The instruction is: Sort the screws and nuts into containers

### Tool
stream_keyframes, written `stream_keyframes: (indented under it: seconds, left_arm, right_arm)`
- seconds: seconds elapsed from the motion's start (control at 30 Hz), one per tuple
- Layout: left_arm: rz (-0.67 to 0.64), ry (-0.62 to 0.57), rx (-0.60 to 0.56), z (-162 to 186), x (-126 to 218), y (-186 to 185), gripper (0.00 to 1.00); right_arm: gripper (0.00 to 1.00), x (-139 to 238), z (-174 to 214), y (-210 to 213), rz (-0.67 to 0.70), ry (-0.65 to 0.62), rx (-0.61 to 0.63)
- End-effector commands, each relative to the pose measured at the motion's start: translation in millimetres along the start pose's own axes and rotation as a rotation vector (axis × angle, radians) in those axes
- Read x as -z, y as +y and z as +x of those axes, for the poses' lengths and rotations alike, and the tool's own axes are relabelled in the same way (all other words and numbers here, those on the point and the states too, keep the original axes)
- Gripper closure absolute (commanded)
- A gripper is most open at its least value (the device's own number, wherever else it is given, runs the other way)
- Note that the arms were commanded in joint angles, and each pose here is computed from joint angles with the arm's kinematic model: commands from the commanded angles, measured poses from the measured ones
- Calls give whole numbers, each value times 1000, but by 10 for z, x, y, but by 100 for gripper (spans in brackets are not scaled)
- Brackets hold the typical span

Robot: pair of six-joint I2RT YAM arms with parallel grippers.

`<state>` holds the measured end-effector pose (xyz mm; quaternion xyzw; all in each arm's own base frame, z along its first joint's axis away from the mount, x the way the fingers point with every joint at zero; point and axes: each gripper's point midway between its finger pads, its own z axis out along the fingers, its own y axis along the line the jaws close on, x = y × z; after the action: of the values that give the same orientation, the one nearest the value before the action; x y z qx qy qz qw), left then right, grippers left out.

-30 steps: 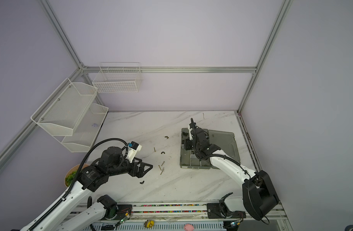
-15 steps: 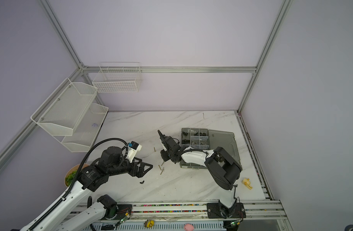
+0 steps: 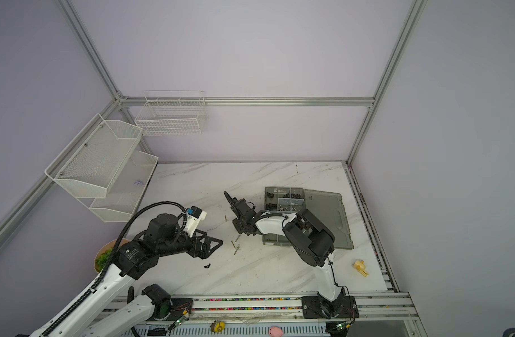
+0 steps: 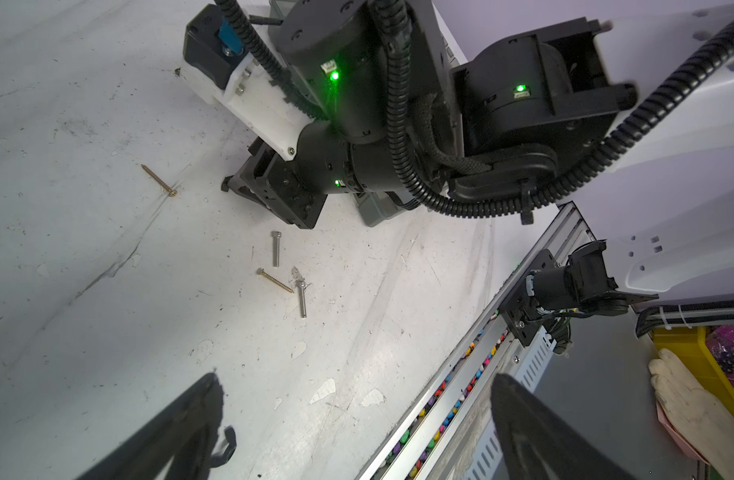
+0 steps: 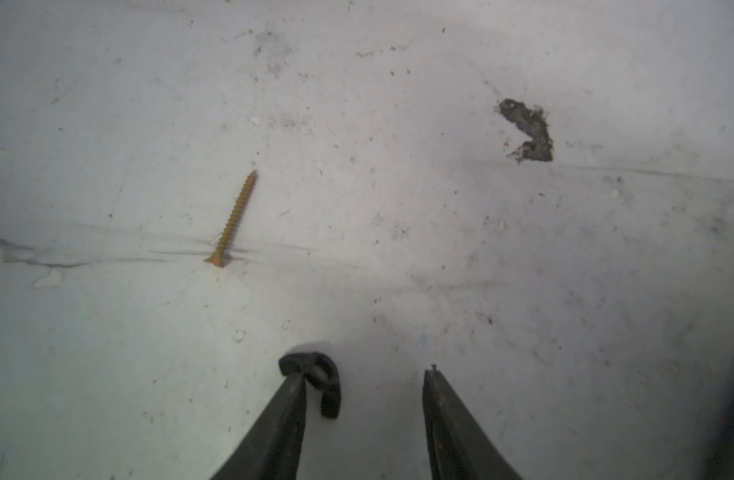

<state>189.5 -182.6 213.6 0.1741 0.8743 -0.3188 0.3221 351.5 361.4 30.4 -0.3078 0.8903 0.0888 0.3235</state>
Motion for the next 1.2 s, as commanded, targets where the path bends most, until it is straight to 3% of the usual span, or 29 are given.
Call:
stream_keyframes:
  seconds: [0.0, 0.13, 0.4, 0.63, 0.73, 0.87, 1.0, 1.17]
  left_arm:
    - [-9, -3, 17, 31, -17, 46, 0]
    - [-13, -10, 16, 22, -4, 50, 0]
    - [-9, -11, 15, 24, 2, 41, 0]
    - [-5, -6, 18, 26, -10, 39, 0]
    - [2, -5, 16, 27, -8, 26, 0]
    - [2, -4, 16, 29, -15, 28, 0]
    - [-2, 12, 23, 50, -49, 46, 0]
    - [14, 18, 23, 57, -54, 19, 0]
  right_arm:
    - [51, -112, 247, -10, 17, 86, 66]
    - [54, -129, 280, 0, 11, 94, 74]
    - [83, -81, 308, 61, -30, 92, 75]
    - [91, 329, -14, 4, -64, -17, -10]
    - [92, 625, -216, -150, -82, -85, -88]
    - [93, 1108, -354, -664, -50, -172, -272]
    - [93, 1390, -47, -1263, 98, -147, -374]
    - [93, 1400, 419, -1565, 175, -72, -437]
